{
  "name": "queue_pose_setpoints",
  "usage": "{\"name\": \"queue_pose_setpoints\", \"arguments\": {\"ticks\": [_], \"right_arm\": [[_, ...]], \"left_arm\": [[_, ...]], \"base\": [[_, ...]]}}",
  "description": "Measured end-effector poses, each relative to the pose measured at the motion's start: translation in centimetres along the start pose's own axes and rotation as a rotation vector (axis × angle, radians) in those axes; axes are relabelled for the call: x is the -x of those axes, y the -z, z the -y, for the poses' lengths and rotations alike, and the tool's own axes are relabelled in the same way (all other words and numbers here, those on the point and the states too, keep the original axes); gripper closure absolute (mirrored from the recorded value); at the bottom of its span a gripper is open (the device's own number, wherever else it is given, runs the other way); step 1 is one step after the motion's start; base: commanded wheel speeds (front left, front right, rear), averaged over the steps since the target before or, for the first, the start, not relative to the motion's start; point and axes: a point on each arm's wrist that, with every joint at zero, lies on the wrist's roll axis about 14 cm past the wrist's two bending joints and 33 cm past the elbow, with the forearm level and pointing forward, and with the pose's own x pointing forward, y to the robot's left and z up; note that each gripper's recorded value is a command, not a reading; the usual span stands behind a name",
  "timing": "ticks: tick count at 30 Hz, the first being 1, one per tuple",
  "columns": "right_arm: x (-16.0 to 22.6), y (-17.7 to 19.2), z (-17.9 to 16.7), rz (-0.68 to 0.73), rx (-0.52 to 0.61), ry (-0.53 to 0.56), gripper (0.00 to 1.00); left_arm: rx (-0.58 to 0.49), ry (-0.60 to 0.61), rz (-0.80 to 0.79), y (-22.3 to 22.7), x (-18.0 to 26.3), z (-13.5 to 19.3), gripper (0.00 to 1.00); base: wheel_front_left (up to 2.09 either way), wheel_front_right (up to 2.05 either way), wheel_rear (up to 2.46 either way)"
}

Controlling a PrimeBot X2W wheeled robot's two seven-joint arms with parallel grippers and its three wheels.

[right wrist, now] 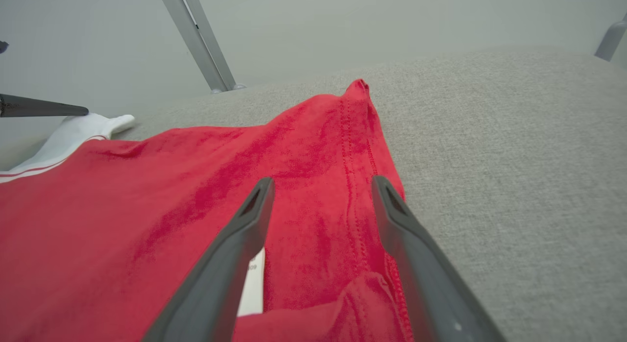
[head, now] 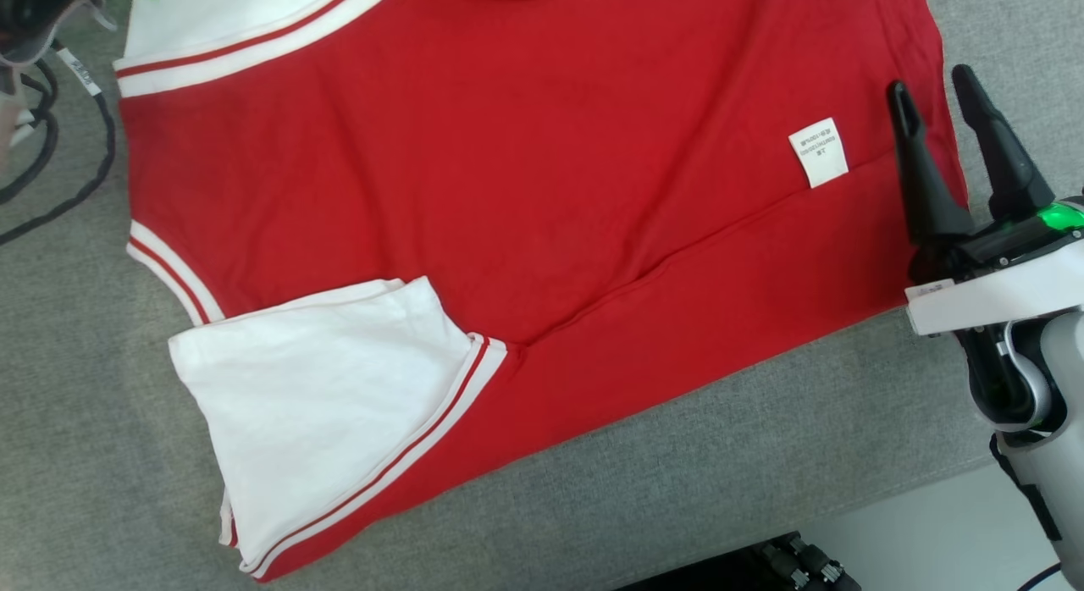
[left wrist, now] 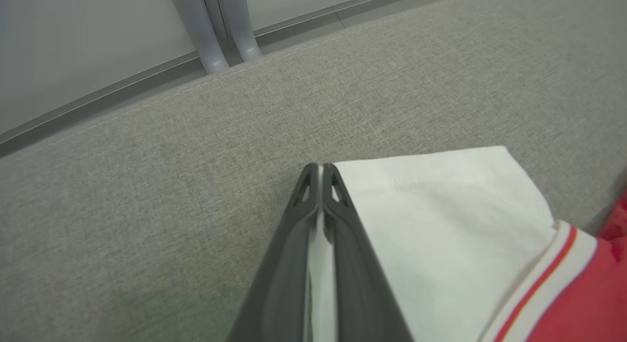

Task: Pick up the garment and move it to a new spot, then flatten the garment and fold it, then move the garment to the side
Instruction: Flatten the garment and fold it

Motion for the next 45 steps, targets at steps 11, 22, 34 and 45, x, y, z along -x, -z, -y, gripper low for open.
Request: {"name": "queue_pose_setpoints", "arguments": {"ticks": [11, 22, 34, 45], "right_arm": [[-3.2, -2.0, 1.5, -0.098, 0.081, 0.011, 0.0], [-8.2, -1.4, 0.8, -0.359, 0.117, 0.036, 0.0], [-10.3, -1.2, 1.7, -0.487, 0.07, 0.105, 0.0], [-11.5, -1.2, 0.8, -0.483, 0.012, 0.087, 0.43]], "left_arm": [[-0.038, 0.059, 0.132, -2.9, 4.9, 2.9, 1.0], [-0.059, 0.037, 0.142, -3.0, 8.0, 3.1, 1.0], [-0.074, 0.031, 0.123, -2.2, 8.6, 3.2, 1.0], [-0.071, 0.026, 0.114, -1.8, 8.4, 2.8, 1.0]], "base": [[0.0, 0.0, 0.0], [0.0, 0.0, 0.0], [0.0, 0.0, 0.0], [0.0, 0.0, 0.0]]}}
